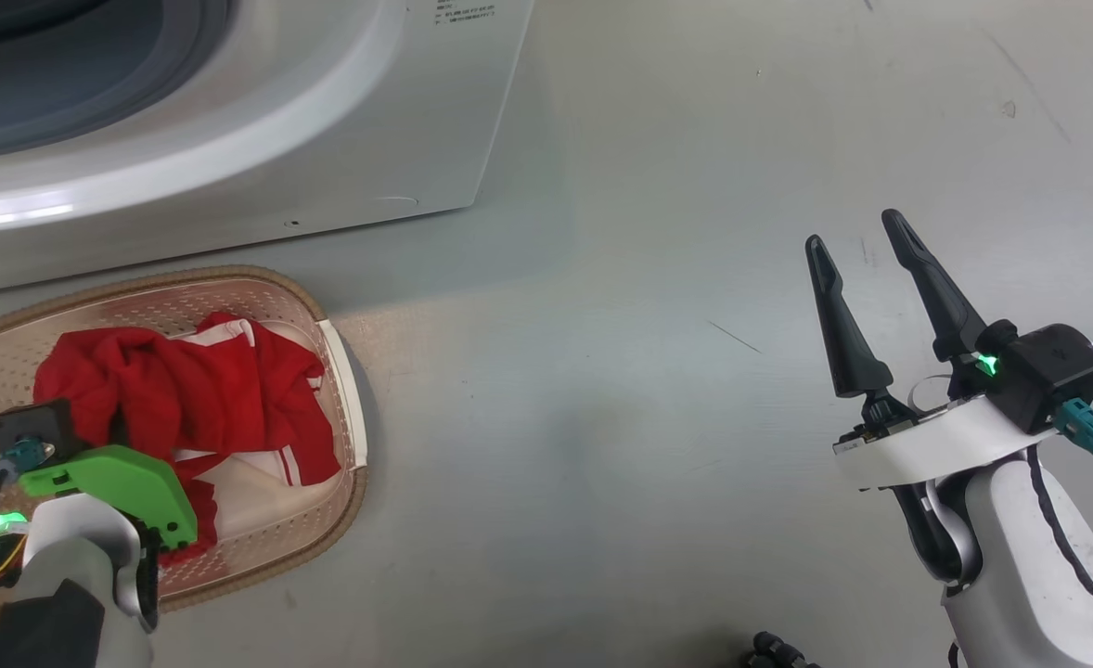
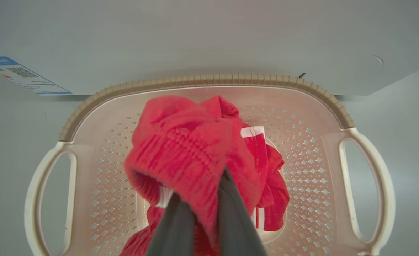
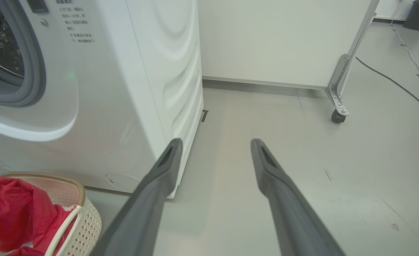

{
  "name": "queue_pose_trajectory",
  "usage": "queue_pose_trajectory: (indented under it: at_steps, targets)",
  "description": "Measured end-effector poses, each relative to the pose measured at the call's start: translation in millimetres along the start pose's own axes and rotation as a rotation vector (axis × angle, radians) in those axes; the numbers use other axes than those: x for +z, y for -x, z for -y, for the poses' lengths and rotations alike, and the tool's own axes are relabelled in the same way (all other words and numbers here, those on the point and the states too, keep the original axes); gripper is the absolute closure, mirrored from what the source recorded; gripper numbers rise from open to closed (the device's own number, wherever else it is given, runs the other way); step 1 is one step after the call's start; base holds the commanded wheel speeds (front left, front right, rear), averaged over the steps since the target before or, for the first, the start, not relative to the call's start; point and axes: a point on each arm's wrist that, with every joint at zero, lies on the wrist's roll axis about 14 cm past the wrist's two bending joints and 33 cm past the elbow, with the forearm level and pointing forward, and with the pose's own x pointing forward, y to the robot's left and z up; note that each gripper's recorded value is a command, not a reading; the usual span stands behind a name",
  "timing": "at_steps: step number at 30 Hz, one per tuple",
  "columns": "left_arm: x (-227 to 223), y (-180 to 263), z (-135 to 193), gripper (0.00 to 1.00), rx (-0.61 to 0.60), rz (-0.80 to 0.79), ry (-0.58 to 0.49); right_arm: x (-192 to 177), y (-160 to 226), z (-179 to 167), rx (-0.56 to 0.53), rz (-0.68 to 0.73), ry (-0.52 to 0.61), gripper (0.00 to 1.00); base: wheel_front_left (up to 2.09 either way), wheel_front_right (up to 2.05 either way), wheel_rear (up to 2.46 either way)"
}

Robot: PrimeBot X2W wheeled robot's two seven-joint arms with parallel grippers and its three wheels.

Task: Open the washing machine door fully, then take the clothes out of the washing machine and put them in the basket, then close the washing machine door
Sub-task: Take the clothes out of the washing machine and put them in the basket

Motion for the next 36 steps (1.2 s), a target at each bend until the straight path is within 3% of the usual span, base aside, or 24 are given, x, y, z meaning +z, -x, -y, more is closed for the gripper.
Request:
queue_pose_trajectory:
  at_steps: [9, 14, 24, 25, 26, 27, 36]
  targets:
    - [-20, -1, 0, 1.00, 0.006, -0.070, -0.004, -1, -5, -4, 0.015, -0.001, 0.001, 0.00, 0.00, 0.00, 0.00]
    - [-22, -2, 23, 1.00, -0.082, -0.080, -0.130, -3, -5, -4, 0.017, -0.005, 0.001, 0.00, 0.00, 0.00, 0.00]
    - [-32, -4, 34, 1.00, -0.084, -0.115, -0.086, -1, -5, -5, 0.022, -0.003, 0.012, 0.00, 0.00, 0.00, 0.00]
    - [-33, -4, 34, 0.83, -0.082, -0.120, -0.079, -1, -5, -5, 0.021, -0.002, 0.012, 0.00, 0.00, 0.00, 0.00]
    - [-33, -4, 33, 0.52, -0.079, -0.120, -0.072, -1, -5, -5, 0.019, -0.002, 0.012, 0.00, 0.00, 0.00, 0.00]
    - [-32, -5, 33, 0.00, -0.077, -0.119, -0.069, 0, -5, -4, 0.018, -0.002, 0.012, 0.00, 0.00, 0.00, 0.00]
    - [-26, 0, 35, 0.00, -0.090, -0.089, -0.103, 4, -5, -5, 0.015, 0.012, 0.005, 0.00, 0.00, 0.00, 0.00]
